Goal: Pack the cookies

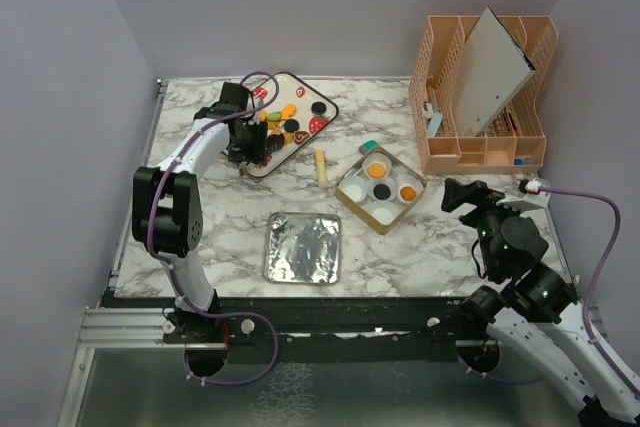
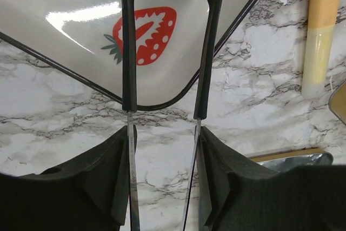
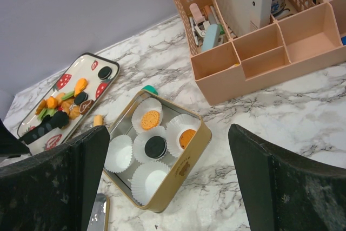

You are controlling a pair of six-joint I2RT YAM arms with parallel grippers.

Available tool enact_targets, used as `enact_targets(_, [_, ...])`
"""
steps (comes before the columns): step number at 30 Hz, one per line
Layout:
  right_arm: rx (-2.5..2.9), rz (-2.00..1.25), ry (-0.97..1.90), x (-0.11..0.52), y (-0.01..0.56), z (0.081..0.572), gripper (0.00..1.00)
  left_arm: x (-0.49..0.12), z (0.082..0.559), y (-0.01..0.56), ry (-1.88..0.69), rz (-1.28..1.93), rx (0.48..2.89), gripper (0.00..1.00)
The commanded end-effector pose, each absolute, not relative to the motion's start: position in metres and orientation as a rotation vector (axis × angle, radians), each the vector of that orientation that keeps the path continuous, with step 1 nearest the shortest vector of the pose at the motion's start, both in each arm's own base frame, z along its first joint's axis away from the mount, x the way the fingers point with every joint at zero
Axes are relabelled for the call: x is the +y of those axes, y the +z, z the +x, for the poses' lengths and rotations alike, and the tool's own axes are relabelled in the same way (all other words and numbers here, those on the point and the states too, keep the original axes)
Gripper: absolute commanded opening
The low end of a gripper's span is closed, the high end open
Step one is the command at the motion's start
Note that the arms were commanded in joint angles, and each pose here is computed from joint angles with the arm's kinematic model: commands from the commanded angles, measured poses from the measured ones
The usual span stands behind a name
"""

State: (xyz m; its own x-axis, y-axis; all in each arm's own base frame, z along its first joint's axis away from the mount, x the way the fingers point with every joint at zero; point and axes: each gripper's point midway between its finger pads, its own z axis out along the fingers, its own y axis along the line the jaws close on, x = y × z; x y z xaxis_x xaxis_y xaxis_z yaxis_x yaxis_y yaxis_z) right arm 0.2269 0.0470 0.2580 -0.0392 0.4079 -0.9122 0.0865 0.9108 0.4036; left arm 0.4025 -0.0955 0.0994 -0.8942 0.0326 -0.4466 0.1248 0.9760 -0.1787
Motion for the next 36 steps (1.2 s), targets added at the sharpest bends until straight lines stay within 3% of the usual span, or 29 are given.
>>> enact_targets(1, [1.592,0.392,0.269,0.046,0.262,0.227,1.0,-0.098,0.415,0.103,-0.33,0.124,2.644,0.52])
enact_targets(12, [1.589,0.394,0.273,0.045,0.263,0.226,1.0,-0.096,0.413,0.11,-0.329,0.115,2.628,0.44])
enact_targets(23, [1.595,0.388,0.27,0.046,0.263,0.227,1.0,-0.098,0.402,0.136,-0.345,0.116,2.569,0.26])
enact_targets(36, [1.599,0.383,0.265,0.048,0.264,0.229,1.0,-0.152,0.363,0.162,-0.37,0.366,2.526,0.25])
